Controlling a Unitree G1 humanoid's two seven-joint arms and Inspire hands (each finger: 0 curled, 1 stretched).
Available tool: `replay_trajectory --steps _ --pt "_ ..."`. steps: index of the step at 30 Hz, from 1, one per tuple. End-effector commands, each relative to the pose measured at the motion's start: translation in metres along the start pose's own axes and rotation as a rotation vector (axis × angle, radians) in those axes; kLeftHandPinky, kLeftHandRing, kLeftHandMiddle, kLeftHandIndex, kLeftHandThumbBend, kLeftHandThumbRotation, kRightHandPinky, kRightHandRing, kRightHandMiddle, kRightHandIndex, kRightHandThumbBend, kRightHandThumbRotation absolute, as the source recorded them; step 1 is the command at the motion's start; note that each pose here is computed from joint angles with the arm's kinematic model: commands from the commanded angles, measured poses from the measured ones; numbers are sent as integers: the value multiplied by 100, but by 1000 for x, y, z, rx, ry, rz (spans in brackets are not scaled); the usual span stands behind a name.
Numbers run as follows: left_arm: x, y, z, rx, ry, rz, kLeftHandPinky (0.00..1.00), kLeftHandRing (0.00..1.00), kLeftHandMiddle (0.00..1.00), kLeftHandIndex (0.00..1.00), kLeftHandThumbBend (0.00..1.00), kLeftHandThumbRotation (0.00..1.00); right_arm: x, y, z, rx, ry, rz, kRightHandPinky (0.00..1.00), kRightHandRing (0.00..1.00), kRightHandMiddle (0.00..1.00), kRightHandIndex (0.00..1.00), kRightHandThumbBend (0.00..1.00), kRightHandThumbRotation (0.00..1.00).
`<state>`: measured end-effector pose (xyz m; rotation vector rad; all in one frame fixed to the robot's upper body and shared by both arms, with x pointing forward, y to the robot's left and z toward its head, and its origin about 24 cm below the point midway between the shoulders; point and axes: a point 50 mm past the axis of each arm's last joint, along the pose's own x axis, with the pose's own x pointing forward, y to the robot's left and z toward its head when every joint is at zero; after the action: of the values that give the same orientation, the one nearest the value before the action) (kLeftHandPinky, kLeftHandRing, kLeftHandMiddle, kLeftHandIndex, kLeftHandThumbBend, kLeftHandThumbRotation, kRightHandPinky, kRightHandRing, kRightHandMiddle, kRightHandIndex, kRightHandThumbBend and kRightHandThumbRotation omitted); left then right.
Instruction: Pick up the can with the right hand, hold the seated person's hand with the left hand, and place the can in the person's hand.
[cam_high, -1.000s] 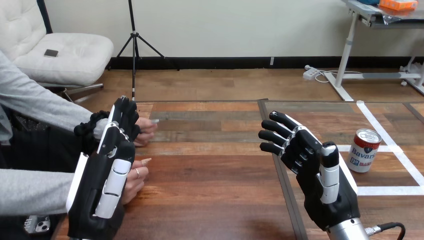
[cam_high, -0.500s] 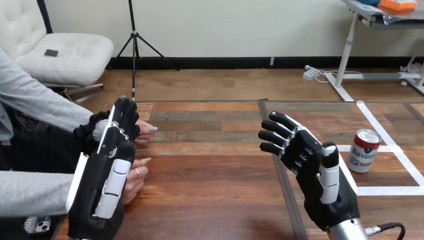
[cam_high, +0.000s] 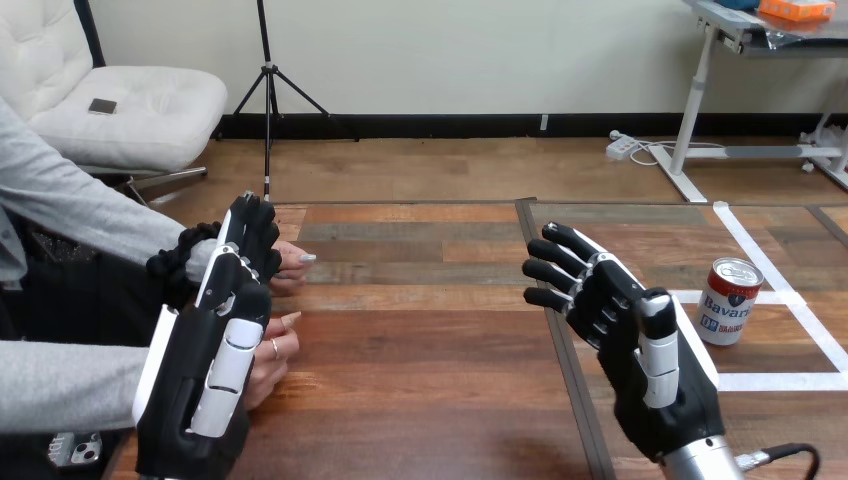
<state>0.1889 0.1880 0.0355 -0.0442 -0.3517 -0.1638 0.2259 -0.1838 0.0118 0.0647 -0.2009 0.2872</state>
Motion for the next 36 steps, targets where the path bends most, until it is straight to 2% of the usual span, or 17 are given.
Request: replay_trajectory --steps 1,7,16,24,36 --pt "11 1 9 -2 -63 1 100 100 100 100 62 86 18 -18 27 -108 -102 2 78 86 87 88 100 94" --pt "11 1 9 -2 -57 6 100 100 100 100 63 86 21 -28 32 -126 -120 -24 78 86 87 89 100 91" --pt "11 1 7 -2 -59 3 100 100 100 100 64 86 26 -43 39 -153 -127 -59 76 84 85 88 100 92" --pt "12 1 8 15 -60 1 100 100 100 100 70 86 30 -56 45 -188 -141 -91 74 83 85 87 100 93" --pt "12 0 8 0 -61 5 100 100 100 100 68 86 35 -76 50 -252 -157 -191 73 82 84 85 100 94"
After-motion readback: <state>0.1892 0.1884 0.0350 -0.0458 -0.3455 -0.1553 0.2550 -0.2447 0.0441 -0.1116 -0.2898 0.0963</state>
